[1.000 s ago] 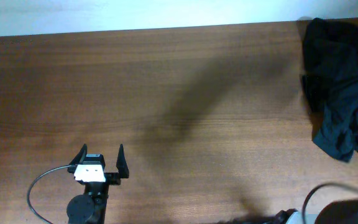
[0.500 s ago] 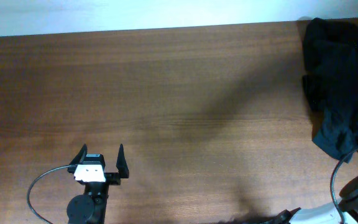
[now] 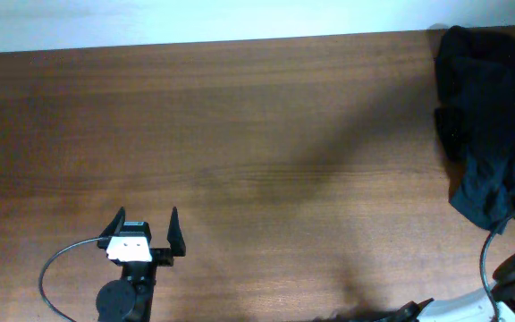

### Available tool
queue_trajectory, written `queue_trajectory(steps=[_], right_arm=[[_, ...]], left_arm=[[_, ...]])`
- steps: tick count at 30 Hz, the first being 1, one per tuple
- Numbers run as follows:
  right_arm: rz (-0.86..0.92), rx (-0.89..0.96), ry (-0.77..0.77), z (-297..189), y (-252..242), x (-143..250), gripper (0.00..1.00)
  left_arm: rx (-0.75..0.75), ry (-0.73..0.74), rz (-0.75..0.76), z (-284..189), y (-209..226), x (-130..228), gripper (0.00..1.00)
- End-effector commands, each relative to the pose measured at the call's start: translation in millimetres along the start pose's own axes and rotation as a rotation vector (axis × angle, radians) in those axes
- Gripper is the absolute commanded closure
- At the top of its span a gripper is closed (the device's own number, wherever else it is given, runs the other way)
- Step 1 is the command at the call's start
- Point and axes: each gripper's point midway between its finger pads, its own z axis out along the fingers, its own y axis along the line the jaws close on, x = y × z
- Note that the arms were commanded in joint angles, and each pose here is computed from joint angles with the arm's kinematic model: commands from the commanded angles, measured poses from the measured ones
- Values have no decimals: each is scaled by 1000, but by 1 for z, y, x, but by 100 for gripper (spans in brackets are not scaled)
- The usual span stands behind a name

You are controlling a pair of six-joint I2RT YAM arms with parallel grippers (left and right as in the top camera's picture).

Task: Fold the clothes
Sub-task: 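Reach the right gripper to the black clothing pile at right, then grasp a black garment with the right gripper and drag it to center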

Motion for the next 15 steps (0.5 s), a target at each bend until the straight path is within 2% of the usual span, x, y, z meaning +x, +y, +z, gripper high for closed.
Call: queue_trajectory(steps=[1,7,11,13,15], right_arm=[[46,20,14,12,-18,0,26],[73,5,68,36,-27,12,26],[75,-45,74,41,-20,13,32],[73,-52,67,41,-19,11,39],[71,-70,67,41,-16,10,55]], left_arm=[[-2,-3,14,0,1,1,1],[-2,-2,14,0,1,1,1],[-2,-3,14,0,1,1,1],[-2,-2,14,0,1,1,1],[-2,-3,14,0,1,1,1]])
